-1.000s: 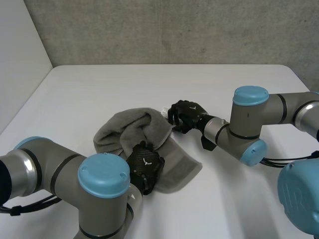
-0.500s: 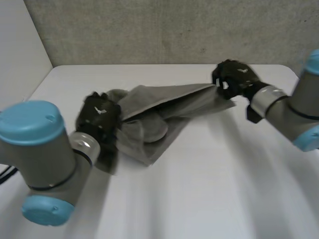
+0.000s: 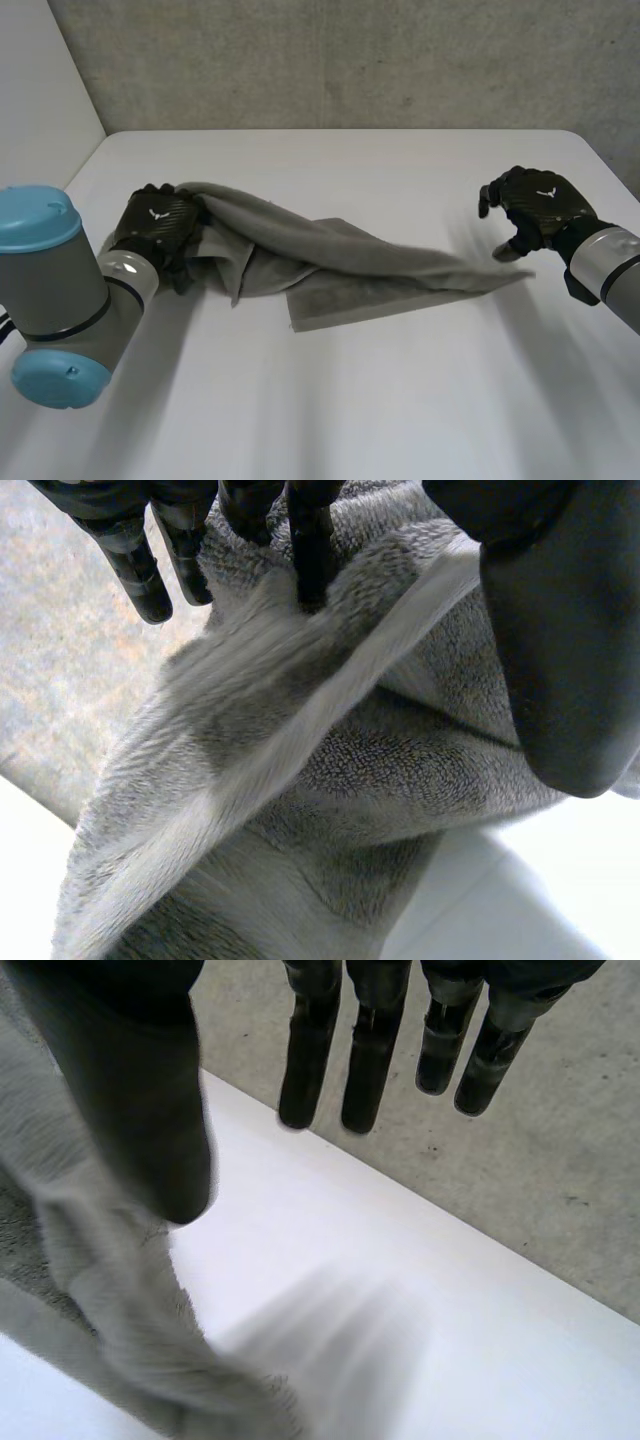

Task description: Fold the towel.

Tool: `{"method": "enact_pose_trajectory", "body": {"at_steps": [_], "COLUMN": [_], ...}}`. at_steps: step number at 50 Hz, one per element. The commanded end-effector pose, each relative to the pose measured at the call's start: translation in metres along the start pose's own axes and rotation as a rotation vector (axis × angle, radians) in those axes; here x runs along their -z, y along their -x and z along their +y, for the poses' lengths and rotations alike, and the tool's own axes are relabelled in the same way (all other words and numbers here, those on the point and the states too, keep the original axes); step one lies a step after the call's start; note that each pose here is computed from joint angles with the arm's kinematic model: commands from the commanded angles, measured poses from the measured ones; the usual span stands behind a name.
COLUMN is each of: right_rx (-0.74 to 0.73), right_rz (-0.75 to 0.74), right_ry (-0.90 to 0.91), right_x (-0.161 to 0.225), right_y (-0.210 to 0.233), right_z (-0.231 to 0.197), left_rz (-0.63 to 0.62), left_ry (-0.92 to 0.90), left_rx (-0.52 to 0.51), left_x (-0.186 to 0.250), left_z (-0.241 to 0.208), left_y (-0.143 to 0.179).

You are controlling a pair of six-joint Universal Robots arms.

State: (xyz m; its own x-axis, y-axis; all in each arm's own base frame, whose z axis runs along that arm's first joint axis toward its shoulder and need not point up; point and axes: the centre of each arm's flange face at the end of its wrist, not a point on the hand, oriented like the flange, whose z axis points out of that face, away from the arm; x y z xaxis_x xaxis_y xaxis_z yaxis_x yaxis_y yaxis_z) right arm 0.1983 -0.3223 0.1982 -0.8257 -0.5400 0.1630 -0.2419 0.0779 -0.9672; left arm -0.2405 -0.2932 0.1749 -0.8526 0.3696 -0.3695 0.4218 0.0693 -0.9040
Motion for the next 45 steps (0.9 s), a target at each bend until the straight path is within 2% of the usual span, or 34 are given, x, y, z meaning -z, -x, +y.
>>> {"method": "enact_pose_trajectory", "body": {"at_steps": [1,5,9,16,20,28,35,39,45], "right_rx": [0.001,0.009,0.012,0.043,0.113,0.137,0.136,0.155,0.227], "right_rz": [-0.001,-0.001,-0.037,-0.070,-0.177,-0.267,-0.276,-0.288,-0.299], "right_ry": [-0.001,-0.014,-0.007,-0.007,-0.010,0.046,0.085,0.104,0.141], "right_x": [0.001,0.004,0.008,0.013,0.021,0.033,0.029,0.029,0.025], "right_y": [0.003,0.008,0.022,0.031,0.062,0.097,0.102,0.104,0.106], "right_z": [0.002,0.006,0.011,0.011,0.010,0.017,0.030,0.036,0.050], "left_rz": [-0.044,-0.042,0.047,0.122,0.161,0.160,0.205,0.282,0.293], "left_ry": [0.021,-0.002,-0.033,-0.062,-0.014,0.045,0.129,0.209,0.209], "left_rx": [0.011,0.014,0.011,0.016,0.024,0.044,0.058,0.098,0.125], "left_x": [0.001,0.009,0.020,0.025,0.027,0.027,0.032,0.041,0.037], "left_z": [0.004,-0.005,-0.011,-0.018,-0.011,-0.001,0.008,0.011,0.015], "left_y": [0.019,0.023,0.013,0.011,0.011,0.018,0.017,0.018,0.026]}}
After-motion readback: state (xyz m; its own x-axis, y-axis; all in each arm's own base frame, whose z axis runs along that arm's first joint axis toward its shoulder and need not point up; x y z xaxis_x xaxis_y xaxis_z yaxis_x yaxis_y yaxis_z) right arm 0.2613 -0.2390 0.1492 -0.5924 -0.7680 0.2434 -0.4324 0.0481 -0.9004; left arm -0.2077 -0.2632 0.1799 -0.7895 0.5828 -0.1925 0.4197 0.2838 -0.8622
